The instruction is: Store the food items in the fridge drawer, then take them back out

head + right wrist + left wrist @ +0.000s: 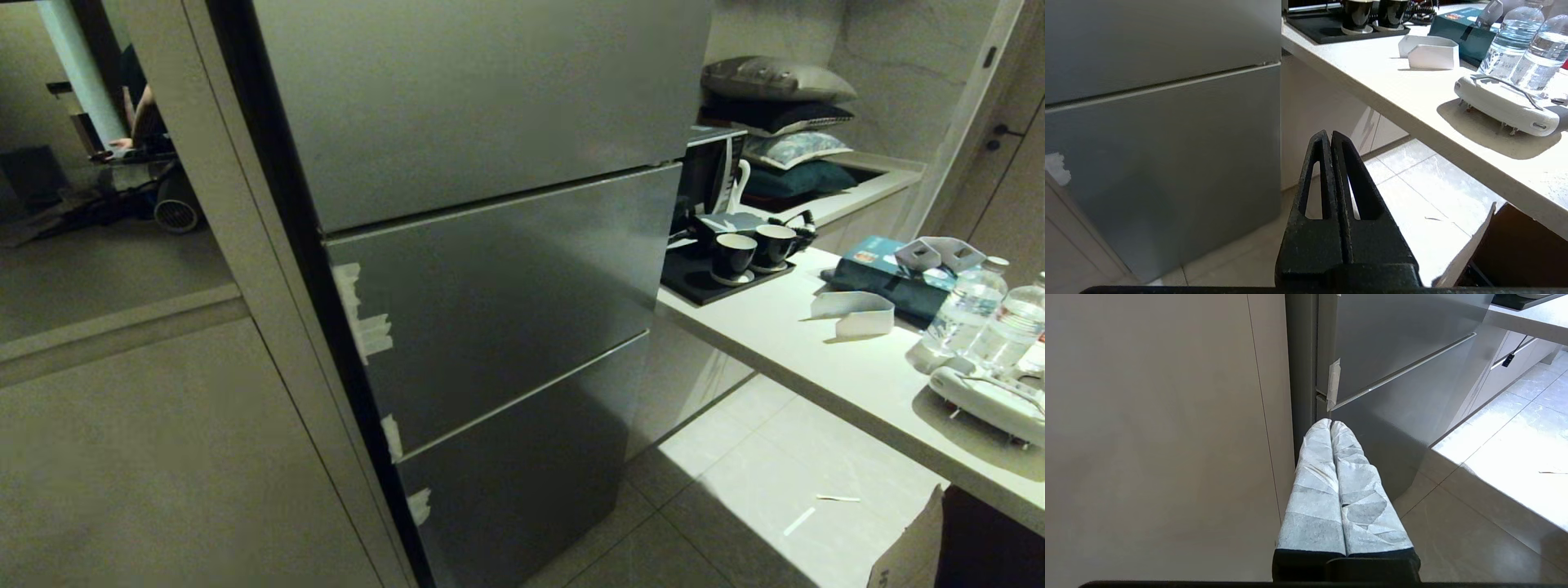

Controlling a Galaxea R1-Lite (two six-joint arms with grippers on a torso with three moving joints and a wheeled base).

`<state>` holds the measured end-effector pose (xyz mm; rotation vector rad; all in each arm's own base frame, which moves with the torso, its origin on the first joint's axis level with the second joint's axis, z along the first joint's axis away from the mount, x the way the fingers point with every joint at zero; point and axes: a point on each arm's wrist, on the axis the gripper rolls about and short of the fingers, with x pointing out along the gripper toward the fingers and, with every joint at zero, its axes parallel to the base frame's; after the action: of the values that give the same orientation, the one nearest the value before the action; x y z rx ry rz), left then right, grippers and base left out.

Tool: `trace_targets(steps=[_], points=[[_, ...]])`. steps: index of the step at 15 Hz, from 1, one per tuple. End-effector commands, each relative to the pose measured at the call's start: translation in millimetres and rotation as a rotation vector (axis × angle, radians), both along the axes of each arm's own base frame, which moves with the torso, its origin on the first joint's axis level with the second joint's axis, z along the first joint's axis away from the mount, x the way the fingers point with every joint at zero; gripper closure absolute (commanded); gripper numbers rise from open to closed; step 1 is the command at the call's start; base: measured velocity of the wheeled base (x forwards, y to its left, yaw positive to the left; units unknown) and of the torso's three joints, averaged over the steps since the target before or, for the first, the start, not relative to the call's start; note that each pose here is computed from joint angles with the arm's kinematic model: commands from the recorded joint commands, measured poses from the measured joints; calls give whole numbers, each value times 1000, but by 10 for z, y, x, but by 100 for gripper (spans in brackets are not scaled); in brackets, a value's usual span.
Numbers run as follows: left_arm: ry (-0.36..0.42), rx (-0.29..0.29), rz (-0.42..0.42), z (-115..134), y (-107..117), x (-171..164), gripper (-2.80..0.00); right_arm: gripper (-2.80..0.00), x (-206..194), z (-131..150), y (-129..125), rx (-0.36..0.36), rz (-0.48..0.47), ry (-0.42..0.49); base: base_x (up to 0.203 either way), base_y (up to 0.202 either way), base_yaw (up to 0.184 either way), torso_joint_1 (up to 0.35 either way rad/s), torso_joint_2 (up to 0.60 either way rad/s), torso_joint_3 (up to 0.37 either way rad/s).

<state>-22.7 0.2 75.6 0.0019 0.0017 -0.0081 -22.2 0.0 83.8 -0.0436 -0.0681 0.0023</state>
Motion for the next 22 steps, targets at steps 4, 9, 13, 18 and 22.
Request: trace_targets(steps=[4, 9, 13, 18, 22], points=[[-2, 0, 0, 3, 0, -1, 0, 0, 14, -87, -1, 8, -3, 17, 0, 0, 0, 0, 0, 0], [0, 0, -1, 0, 0, 0, 0, 0, 14, -86, -2, 32, -6, 16, 0, 0, 0, 0, 0, 0], [-1, 0, 0, 2, 0, -1, 0, 0, 14, -84, -2, 38, -9, 14, 0, 0, 0, 0, 0, 0], [0, 0, 0, -1, 0, 0, 0, 0, 15, -88, -2, 32, -8, 16, 0, 0, 0, 0, 0, 0], [-2, 1, 0, 3, 0, -1, 0, 0, 14, -84, -3, 50, -10, 14, 0, 0, 0, 0, 0, 0]])
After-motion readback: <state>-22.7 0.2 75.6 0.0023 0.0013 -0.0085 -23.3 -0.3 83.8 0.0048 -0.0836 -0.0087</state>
